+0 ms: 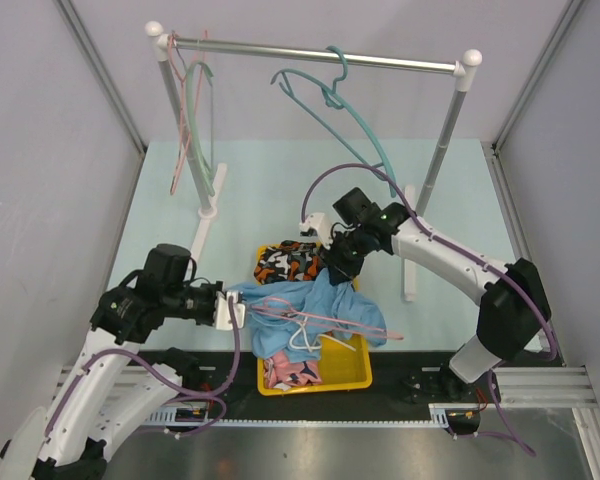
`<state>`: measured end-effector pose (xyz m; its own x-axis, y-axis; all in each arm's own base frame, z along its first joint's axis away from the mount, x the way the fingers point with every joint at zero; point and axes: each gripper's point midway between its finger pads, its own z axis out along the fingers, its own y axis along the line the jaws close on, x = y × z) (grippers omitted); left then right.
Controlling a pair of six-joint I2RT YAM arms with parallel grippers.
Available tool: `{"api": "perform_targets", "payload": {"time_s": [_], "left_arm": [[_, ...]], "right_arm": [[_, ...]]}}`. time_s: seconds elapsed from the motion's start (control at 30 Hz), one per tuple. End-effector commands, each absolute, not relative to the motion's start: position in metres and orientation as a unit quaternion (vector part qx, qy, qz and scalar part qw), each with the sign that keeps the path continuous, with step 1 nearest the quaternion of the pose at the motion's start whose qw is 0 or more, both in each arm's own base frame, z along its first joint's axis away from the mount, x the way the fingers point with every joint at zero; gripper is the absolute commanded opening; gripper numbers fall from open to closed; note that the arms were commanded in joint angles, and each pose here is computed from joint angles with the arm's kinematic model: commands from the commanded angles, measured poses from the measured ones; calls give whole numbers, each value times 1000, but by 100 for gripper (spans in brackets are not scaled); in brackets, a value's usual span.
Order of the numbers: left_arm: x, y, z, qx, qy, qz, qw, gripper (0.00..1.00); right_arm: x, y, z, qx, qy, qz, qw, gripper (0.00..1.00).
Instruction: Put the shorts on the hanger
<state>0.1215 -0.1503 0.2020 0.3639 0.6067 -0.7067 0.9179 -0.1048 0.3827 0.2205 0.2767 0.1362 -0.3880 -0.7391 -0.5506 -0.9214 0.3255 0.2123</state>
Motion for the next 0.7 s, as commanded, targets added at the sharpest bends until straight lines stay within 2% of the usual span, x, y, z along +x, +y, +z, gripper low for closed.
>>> {"api": "perform_targets", "payload": {"time_s": [0.0,0.1,0.37,0.67], "left_arm": [[127,-157,209,703,537,-202,421,0],[126,-159,210,694,544,-209,422,0],[123,-167,224,673,539,-235,449,0],[114,-175,249,648,528,-268,479,0]], "right_arm": [[217,285,165,-539,770,280,198,0],[212,271,177,-548,763,274,206,0],[188,218,244,-547,721,262,334,0],[170,168,246,-530,706,200,424,0]]}}
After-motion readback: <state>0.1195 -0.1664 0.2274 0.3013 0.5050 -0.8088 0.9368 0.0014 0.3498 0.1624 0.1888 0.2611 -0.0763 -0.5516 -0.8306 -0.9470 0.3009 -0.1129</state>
